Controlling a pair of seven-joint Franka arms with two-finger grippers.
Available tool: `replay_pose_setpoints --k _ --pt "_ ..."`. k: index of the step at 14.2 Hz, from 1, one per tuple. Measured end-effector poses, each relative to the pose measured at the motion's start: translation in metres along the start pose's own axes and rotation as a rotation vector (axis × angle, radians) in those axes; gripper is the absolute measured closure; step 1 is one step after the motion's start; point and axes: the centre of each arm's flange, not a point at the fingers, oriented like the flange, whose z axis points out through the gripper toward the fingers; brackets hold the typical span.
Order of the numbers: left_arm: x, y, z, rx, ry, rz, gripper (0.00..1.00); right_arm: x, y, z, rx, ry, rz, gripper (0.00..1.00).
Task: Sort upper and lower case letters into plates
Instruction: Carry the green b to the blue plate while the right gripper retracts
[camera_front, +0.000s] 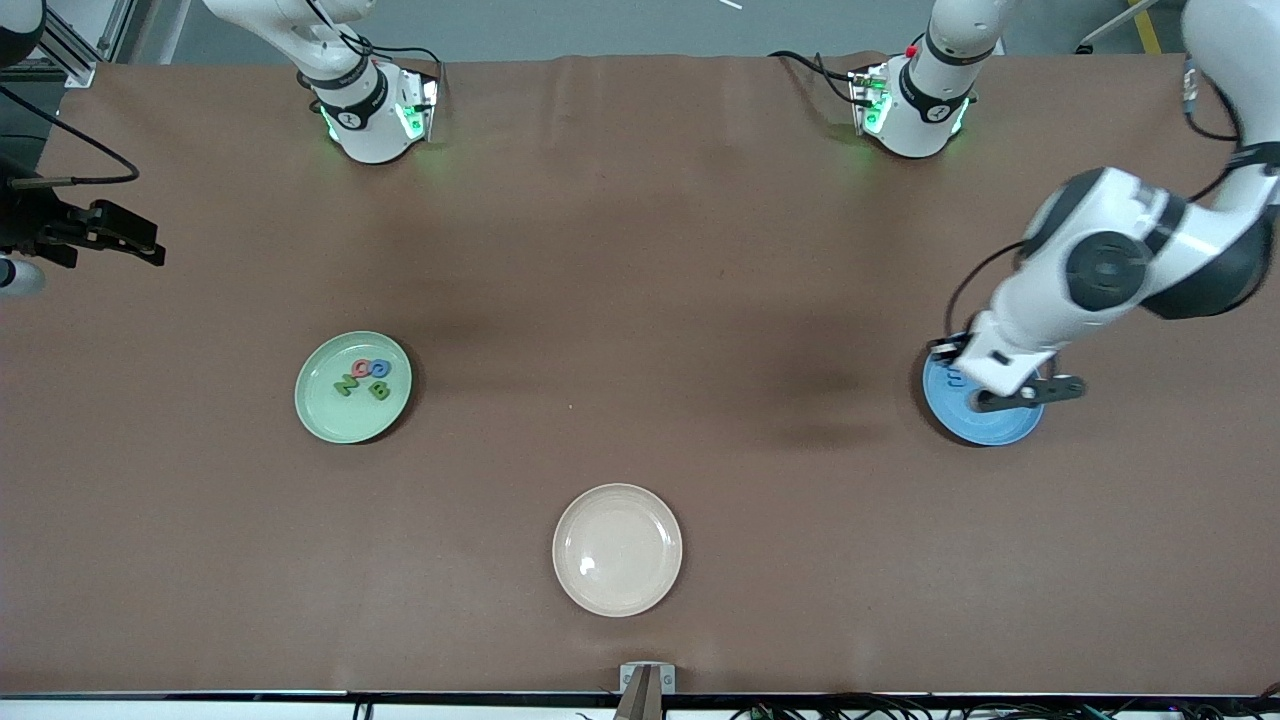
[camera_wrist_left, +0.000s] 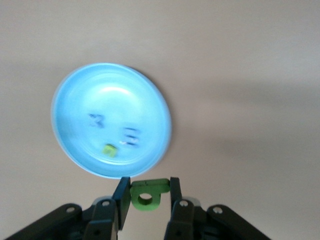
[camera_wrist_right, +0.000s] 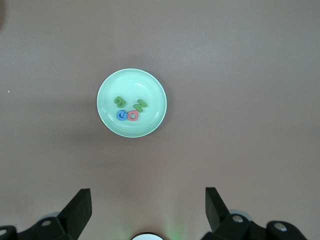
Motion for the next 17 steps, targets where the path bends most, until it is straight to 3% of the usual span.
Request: replay_pose_setpoints --k 2,4,8,17 --pt "0.002 -0.029 0.019 -0.026 0.020 0.066 0.64 0.000 0.000 0.000 0.000 0.001 -0.001 0.00" --pt "0.000 -0.034 0.053 -0.010 0.078 0.108 0.64 0.000 -0.001 -0.001 0.000 0.003 -0.003 0.00" --pt "0.001 -0.049 0.105 0.006 0.117 0.163 0.64 0.000 -0.002 -0.001 -0.001 0.005 -0.005 0.00" --pt "0.022 -0.011 0.159 0.035 0.108 0.258 0.64 0.002 -0.001 -0.010 -0.004 0.053 -0.003 0.00"
